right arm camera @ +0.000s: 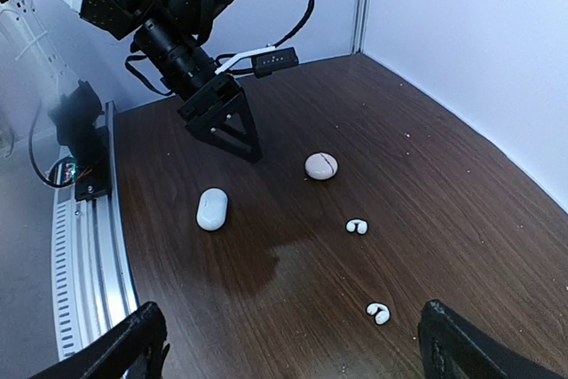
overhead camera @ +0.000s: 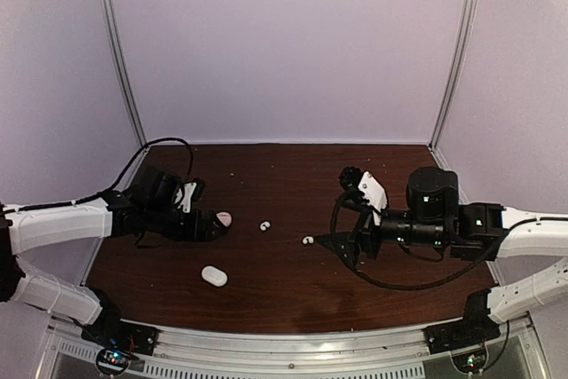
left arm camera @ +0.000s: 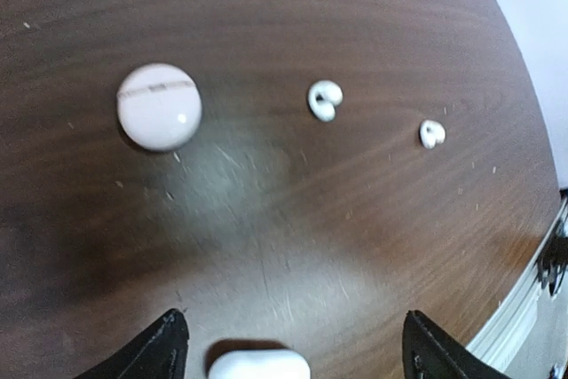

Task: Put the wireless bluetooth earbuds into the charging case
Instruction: Place the charging case with the earbuds at the center of the board, then pick up the charging case from the center of the board.

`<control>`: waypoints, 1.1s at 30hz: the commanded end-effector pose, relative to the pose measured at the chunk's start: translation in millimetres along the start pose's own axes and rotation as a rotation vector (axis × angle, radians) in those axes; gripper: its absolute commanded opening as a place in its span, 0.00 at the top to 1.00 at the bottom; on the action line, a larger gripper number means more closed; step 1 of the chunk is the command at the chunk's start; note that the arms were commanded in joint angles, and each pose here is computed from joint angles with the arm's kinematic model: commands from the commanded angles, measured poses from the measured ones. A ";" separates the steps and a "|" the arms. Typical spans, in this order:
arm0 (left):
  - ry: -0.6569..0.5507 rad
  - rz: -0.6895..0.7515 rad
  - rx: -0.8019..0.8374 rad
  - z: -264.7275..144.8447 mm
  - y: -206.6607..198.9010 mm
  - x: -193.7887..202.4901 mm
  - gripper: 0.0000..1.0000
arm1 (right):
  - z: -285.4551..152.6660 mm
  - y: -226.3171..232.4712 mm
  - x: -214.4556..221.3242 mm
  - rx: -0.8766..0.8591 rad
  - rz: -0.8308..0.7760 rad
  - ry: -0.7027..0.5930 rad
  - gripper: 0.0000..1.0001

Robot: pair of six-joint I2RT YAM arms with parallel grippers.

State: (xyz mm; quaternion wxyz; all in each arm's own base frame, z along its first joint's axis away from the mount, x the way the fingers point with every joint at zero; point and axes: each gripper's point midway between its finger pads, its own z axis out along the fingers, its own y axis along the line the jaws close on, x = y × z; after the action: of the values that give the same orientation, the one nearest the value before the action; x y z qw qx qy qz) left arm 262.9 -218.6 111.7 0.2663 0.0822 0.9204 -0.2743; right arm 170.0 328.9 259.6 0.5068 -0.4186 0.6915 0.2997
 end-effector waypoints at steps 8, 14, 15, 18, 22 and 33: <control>0.193 0.036 -0.181 3.7 18.8 84.0 0.12 | 6.7 0.2 10.2 -0.083 0.091 0.007 0.00; 0.219 0.093 -0.228 15.1 13.2 100.1 0.11 | 3.2 -7.3 5.9 -0.058 0.073 -0.002 0.00; 0.219 0.100 -0.223 17.0 10.2 101.3 0.11 | 2.9 -8.7 6.1 -0.053 0.073 0.000 0.00; 0.218 0.103 -0.221 21.8 8.4 102.5 0.12 | 2.1 -10.3 6.5 -0.052 0.073 0.003 0.00; 0.213 0.128 -0.251 27.1 10.1 98.6 0.14 | -0.3 -11.9 6.3 -0.048 0.071 -0.002 0.00; 0.260 0.181 -0.266 39.3 11.0 105.0 0.26 | -1.5 -14.0 8.1 -0.042 0.073 0.002 0.00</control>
State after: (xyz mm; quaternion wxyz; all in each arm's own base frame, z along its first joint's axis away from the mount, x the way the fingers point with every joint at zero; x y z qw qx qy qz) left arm 191.7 -221.7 20.7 0.1702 0.1482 0.9684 -0.1061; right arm 181.1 322.8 252.7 0.4831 -0.4021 0.7027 0.3333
